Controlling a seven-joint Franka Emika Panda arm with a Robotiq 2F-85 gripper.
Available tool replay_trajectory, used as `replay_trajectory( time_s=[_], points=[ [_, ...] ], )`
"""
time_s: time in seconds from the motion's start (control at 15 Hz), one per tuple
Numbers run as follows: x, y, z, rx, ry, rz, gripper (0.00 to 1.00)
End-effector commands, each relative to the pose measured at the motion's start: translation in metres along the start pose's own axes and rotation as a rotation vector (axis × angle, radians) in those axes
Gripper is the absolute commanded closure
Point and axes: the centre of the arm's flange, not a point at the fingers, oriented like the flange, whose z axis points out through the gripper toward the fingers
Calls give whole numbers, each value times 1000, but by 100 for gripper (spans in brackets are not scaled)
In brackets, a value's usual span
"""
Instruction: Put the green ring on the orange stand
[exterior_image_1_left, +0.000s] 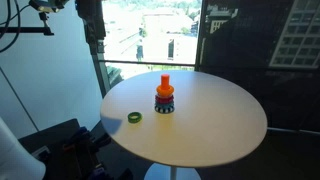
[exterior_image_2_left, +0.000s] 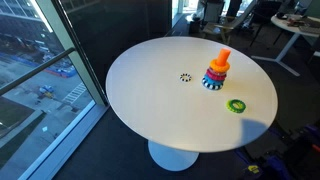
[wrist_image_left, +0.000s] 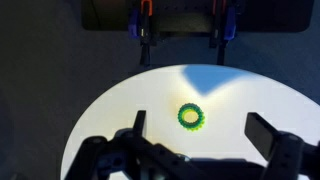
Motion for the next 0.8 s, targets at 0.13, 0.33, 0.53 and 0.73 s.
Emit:
replay_trajectory(
  time_s=[0.13,0.33,0.53,0.73],
  points=[
    [0,0,0,0,1,0,0],
    [1,0,-1,2,-1,6,0],
    [12,-1,-9,23,14,36,0],
    [25,-1,-17,52,37,67,0]
  ],
)
